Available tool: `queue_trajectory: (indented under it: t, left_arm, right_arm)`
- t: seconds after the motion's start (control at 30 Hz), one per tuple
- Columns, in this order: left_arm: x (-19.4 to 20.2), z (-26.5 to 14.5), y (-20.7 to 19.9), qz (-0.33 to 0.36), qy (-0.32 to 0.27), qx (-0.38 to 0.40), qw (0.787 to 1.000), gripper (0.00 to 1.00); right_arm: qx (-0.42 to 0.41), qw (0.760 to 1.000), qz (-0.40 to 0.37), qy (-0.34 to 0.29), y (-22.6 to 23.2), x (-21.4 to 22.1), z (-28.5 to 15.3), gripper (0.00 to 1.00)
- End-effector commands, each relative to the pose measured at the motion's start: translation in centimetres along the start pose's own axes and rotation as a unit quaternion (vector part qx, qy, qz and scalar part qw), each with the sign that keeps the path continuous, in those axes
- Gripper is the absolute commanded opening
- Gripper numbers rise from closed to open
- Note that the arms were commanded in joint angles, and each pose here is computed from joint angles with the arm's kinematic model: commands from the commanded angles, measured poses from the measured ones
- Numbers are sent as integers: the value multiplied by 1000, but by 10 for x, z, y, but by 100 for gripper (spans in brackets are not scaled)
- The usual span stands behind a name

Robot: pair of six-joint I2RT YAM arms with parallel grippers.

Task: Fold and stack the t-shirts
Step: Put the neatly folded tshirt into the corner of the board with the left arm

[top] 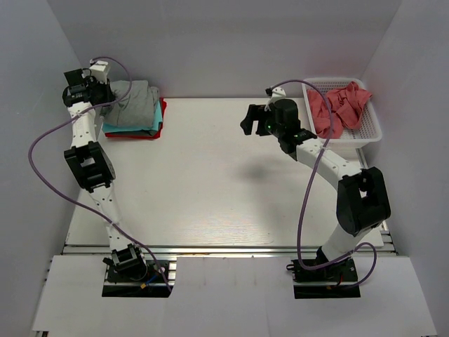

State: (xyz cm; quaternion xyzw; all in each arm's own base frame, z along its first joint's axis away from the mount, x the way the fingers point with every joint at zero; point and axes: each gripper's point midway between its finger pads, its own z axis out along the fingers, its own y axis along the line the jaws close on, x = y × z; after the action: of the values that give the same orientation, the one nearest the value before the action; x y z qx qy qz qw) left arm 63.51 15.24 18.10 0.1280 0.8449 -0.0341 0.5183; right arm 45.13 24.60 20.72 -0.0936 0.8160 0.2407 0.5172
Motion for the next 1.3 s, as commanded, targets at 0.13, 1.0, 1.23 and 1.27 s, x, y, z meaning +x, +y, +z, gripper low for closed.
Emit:
queue_trajectory:
  t: [0.13,1.0,1.23,1.27]
  left_arm:
    - [-41,-20,34,2,-33,-106,994,88]
    - [-25,10,-78,-198,-48,101,974,57]
    - [38,44,-116,-250,-5,145,957,51]
    - [41,49,-124,-248,-3,156,956,50]
  right_arm:
    - [3,1000,-12,-15,8,-17,6,90]
    - [50,998,-38,3,-10,-1,-4,90]
    - [80,996,-46,14,-25,9,-6,90]
    - [81,995,-47,18,-26,12,-4,90]
